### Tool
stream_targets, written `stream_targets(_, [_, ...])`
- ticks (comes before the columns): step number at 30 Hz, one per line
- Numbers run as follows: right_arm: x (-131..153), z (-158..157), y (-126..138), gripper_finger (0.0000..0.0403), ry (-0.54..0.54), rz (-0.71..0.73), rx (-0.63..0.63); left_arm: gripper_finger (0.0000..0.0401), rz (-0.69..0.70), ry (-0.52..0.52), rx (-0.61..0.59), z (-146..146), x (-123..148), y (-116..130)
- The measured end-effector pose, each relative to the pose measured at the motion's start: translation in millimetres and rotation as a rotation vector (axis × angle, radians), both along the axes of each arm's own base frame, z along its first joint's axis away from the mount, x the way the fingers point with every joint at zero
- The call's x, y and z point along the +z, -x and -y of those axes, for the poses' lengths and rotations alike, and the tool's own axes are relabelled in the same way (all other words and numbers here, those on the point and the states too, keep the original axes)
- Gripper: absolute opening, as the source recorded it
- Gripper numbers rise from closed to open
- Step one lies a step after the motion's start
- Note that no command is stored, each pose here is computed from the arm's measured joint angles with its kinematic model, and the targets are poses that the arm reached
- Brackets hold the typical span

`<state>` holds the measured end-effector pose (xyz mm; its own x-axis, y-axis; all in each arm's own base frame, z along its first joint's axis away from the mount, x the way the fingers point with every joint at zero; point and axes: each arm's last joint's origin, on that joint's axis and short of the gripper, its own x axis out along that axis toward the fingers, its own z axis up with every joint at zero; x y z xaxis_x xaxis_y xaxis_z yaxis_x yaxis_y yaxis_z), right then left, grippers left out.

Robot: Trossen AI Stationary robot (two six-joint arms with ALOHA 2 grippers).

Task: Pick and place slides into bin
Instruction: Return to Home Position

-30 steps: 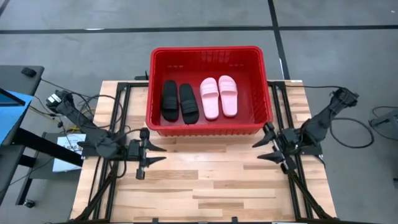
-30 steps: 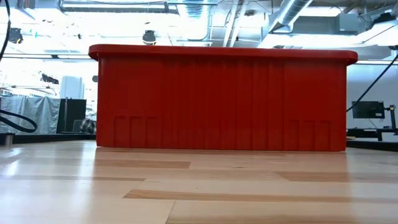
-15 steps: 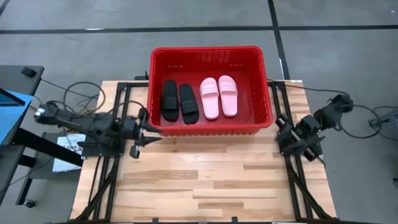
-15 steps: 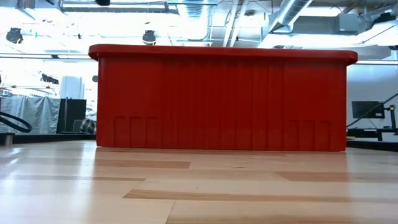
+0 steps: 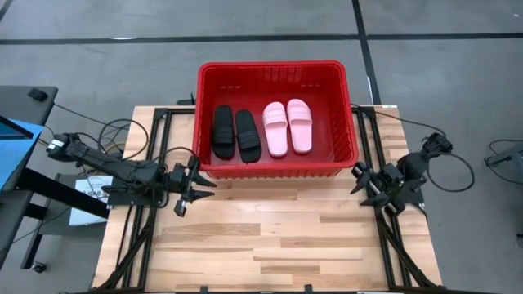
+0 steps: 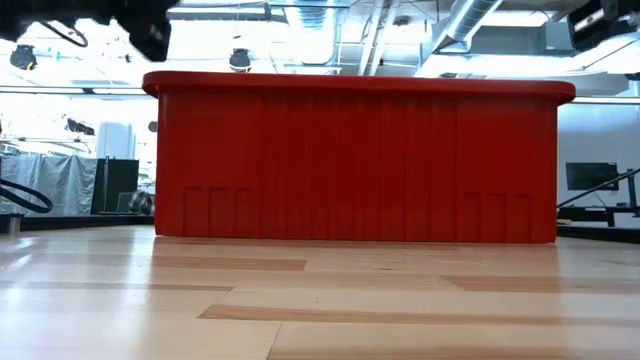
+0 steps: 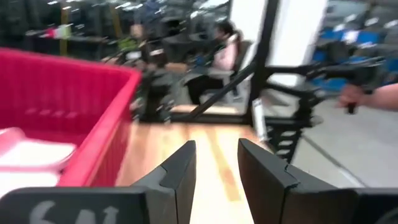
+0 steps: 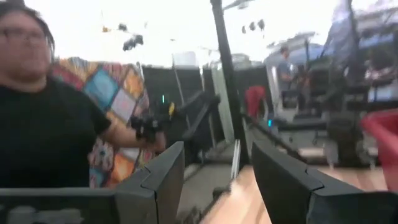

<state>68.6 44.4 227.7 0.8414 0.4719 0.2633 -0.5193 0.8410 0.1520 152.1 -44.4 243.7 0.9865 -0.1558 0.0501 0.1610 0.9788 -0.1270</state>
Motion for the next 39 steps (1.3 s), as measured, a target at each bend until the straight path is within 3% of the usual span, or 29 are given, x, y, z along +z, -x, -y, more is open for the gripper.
stream_targets(7, [-14.9, -2.6, -1.7, 0.0178, 0.093, -0.122, 0.04, 0.0108, -0.079, -0.017, 0.118, 5.3, -6.3, 17.1])
stream_targets(14, [-23.7, -3.1, -2.1, 0.0176, 0.096, -0.227, 0.051, 0.0108, -0.154, -0.012, 0.162, 11.3, -13.9, 24.5])
stream_targets(23, [-25.6, -3.4, -1.9, 0.0177, 0.115, -0.24, 0.054, 0.0108, -0.061, -0.092, 0.267, 5.8, -5.9, 43.0])
stream_targets(28, [-25.1, -2.9, -2.2, 0.0176, 0.113, -0.235, 0.032, 0.0108, -0.048, -0.071, 0.225, -4.3, -8.6, 59.8])
stream_targets(35, [-24.9, -2.7, -2.2, 0.018, 0.116, -0.233, 0.027, 0.0108, 0.072, 0.019, 0.179, -5.8, -61.1, 64.2])
stream_targets(39, [-26.2, -2.7, -2.2, 0.0179, 0.145, -0.231, 0.023, 0.0108, 0.076, 0.053, 0.159, -7.3, -62.7, 67.3])
